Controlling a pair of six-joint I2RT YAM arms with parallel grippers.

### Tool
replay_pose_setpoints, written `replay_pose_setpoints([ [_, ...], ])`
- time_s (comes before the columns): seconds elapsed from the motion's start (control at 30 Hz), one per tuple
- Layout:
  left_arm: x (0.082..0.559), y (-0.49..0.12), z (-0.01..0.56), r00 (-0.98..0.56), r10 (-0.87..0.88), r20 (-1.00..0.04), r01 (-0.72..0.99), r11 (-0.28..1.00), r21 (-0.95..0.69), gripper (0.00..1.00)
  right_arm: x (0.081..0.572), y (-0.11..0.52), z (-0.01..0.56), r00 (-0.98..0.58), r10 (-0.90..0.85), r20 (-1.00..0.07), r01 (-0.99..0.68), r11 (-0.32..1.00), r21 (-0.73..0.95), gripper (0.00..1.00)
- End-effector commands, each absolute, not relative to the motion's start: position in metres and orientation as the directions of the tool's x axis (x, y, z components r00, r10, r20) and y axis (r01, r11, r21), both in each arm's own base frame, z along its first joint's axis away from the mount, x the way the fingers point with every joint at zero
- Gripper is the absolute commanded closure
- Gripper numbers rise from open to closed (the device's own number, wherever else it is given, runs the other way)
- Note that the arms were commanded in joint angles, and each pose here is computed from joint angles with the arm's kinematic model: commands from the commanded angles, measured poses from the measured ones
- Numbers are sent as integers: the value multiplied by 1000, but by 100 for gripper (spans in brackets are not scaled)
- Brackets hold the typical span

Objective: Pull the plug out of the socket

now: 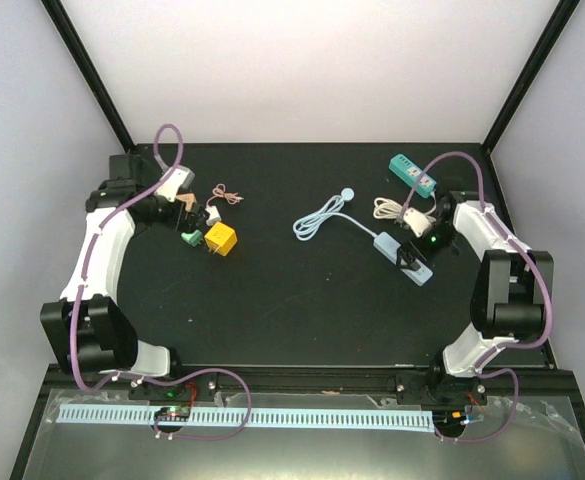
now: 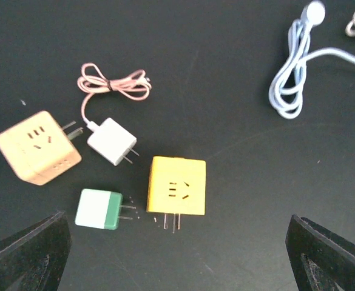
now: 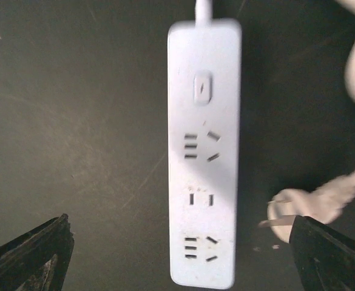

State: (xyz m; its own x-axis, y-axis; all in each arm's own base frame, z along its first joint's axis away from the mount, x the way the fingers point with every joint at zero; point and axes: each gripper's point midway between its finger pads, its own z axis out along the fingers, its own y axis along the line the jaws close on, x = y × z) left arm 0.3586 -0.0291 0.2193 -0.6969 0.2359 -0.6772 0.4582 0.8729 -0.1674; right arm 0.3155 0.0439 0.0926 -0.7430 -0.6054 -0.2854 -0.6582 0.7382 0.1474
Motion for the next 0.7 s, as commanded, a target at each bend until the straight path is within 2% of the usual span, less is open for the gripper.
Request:
replay_pose_setpoints([
  [0.0, 353, -14, 265, -650, 172, -740, 471, 855, -215, 1, 337, 42, 163, -701, -551, -453, -661, 741, 120, 0],
  [0.17, 350, 35, 288, -632, 106, -768, 375, 909, -183, 1, 359, 24, 224, -647, -479, -593, -634, 770, 71, 0],
  [0.37, 339, 72, 291, -626, 96, -774, 302, 945, -128, 1, 375, -19, 265, -605, -327, -727, -527, 848, 57, 0],
  [0.5, 331, 87, 282, -629, 64, -775, 265, 955, -136, 1, 375, -44, 267, -596, -200, -778, -462, 878, 128, 0],
  [0.67, 320, 97, 245, -656, 23, -755, 229, 959, -169, 1, 362, -60, 236, -608, -105, -787, -417, 886, 204, 0],
])
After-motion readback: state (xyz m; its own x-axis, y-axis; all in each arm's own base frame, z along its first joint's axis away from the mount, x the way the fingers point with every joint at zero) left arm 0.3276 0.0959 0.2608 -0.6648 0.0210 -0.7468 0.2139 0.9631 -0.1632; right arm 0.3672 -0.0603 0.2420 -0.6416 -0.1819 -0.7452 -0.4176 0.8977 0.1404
